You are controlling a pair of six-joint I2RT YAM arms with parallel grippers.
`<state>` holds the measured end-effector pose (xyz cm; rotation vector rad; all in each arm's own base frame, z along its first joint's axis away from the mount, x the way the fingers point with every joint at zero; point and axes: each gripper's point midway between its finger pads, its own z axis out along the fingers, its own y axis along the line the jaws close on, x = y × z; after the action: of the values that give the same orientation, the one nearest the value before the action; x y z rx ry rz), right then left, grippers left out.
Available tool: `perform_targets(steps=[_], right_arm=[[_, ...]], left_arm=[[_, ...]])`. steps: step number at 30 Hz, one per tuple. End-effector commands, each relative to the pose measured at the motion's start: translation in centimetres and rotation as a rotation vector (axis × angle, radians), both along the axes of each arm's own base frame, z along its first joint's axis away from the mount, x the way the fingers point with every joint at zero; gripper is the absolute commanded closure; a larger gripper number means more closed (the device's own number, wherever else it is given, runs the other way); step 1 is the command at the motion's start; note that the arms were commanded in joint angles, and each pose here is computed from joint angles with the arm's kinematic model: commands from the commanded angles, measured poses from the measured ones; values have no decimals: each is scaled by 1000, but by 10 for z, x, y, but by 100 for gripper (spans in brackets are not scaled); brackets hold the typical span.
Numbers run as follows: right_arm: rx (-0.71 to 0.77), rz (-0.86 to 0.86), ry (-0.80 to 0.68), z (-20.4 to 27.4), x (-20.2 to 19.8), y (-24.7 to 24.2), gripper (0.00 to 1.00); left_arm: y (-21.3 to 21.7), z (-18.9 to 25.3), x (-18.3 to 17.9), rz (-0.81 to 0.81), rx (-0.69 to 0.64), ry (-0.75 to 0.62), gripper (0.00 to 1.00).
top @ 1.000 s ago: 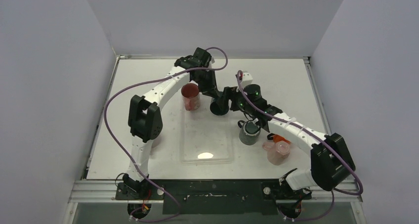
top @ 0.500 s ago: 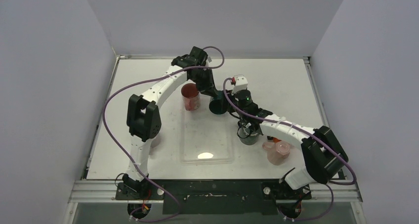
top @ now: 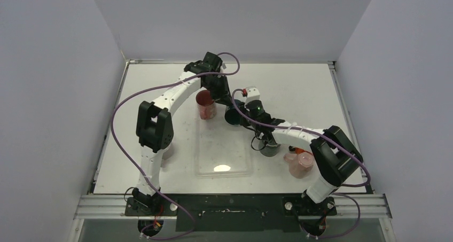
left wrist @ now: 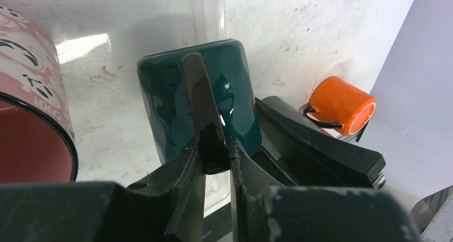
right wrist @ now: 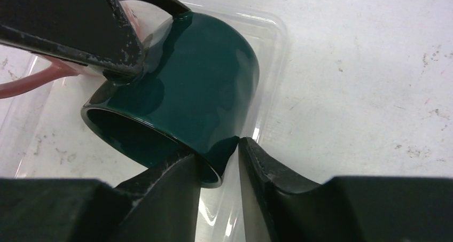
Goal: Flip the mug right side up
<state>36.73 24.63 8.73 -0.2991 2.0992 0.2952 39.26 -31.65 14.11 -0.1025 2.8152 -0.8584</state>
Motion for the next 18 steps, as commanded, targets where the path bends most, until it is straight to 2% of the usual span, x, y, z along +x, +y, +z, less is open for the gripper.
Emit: perform_targets(steps=[1,5,6,8,12,18], right_arm=[[68,-20,-106,37,22,14,73],[69,-24,-106,42,25,16,93],[72,-28,-103,44,26,16,94],[87,-31,-89,50,24,17,95],[132,-40,0,53,17,15,95],[168,-15,123,47,0,20,95]], left_arm=[[-12,54,2,-21,-139,-90,100],[-11,55,4,-13,-139,-92,100],[-10,56,5,-6,-137,-102,100],[-8,62,9,11,-147,-139,92],[-6,74,17,38,-171,-214,70],[2,92,24,56,-200,-284,55]])
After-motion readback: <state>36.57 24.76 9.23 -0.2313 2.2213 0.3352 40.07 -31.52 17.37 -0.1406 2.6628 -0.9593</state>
